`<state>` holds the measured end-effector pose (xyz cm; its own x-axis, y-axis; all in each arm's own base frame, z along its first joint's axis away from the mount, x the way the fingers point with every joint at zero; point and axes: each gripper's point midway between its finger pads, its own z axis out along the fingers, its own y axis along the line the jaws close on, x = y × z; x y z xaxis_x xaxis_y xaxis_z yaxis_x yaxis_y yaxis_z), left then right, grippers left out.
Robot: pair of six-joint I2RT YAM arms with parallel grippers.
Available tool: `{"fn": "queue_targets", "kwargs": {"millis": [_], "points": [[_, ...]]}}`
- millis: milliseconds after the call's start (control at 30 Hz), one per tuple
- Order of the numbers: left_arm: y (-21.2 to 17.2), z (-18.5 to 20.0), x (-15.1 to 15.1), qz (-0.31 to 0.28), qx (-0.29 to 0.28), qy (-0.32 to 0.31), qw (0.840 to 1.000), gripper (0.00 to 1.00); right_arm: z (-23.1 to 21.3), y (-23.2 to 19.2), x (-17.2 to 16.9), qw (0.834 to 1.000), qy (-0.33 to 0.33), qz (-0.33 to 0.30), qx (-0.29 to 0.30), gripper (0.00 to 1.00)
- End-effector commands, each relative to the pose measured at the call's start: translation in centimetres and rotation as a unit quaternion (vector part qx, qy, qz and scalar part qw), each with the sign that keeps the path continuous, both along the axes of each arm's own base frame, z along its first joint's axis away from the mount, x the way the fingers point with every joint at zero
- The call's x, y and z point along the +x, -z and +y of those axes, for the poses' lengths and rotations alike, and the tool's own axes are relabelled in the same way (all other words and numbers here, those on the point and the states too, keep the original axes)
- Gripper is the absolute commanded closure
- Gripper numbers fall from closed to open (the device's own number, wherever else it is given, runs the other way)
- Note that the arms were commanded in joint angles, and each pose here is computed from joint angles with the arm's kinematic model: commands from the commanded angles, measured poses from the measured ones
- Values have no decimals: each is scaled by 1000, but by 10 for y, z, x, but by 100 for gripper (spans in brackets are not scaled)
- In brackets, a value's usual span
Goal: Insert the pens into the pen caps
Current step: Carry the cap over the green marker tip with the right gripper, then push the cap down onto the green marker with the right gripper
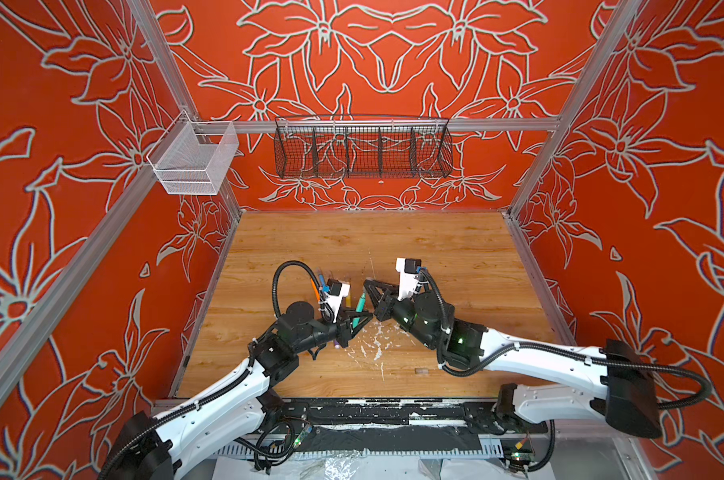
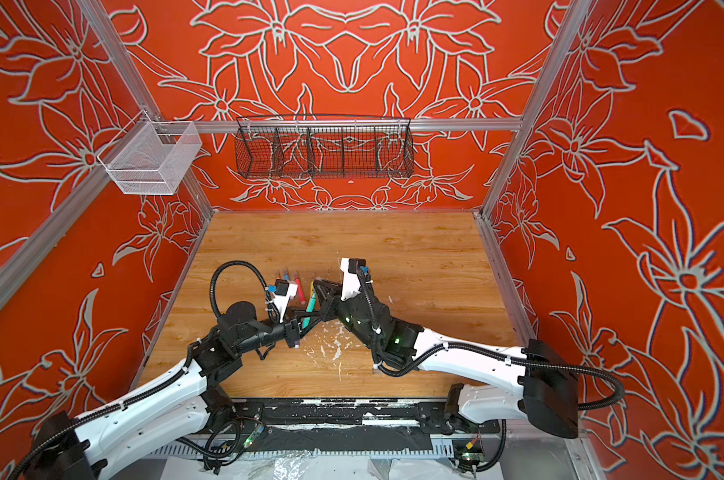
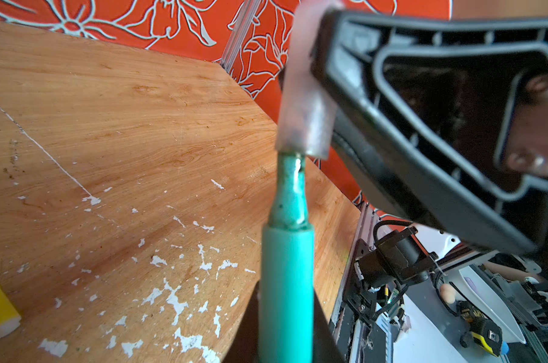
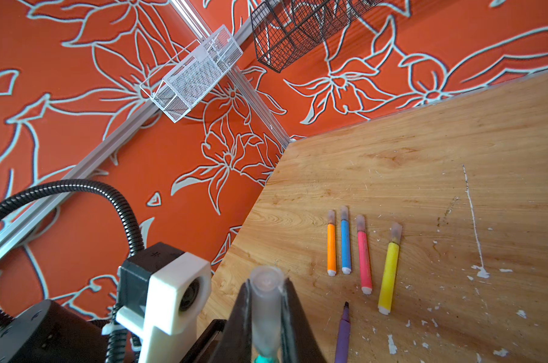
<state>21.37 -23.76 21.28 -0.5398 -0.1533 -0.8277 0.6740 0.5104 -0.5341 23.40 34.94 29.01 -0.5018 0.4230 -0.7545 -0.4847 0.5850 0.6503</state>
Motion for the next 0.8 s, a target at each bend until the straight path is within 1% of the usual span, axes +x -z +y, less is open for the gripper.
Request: {"fn": "queue_targets", "kwargs": {"millis": [0,100,267,333,433,500,567,667,767], "points": [[-38,9,12,-62,-45,-35,996,100,10,30,-15,998,-28,35,-46,100],[-40,8,9,-68,-47,-29,996,100,8,34,-11,997,-14,45,-62,100],[-40,10,9,-74,-47,-31,996,100,6,37,-9,996,-5,55,-68,100],[-40,11,10,-73,-47,-36,996,100,10,34,-11,997,-16,53,-60,100],[-38,14,12,-70,-48,-47,995,100,19,32,-21,996,-53,55,-39,100],[-38,14,12,-69,-49,-49,995,100,26,34,-32,995,-80,59,-30,100],[-38,13,13,-67,-49,-48,995,100,30,35,-42,994,-94,56,-27,100],[-37,13,13,-65,-49,-46,996,100,29,40,-50,993,-96,56,-33,100],[-38,13,12,-68,-49,-44,996,100,21,46,-49,994,-82,61,-37,100]]}}
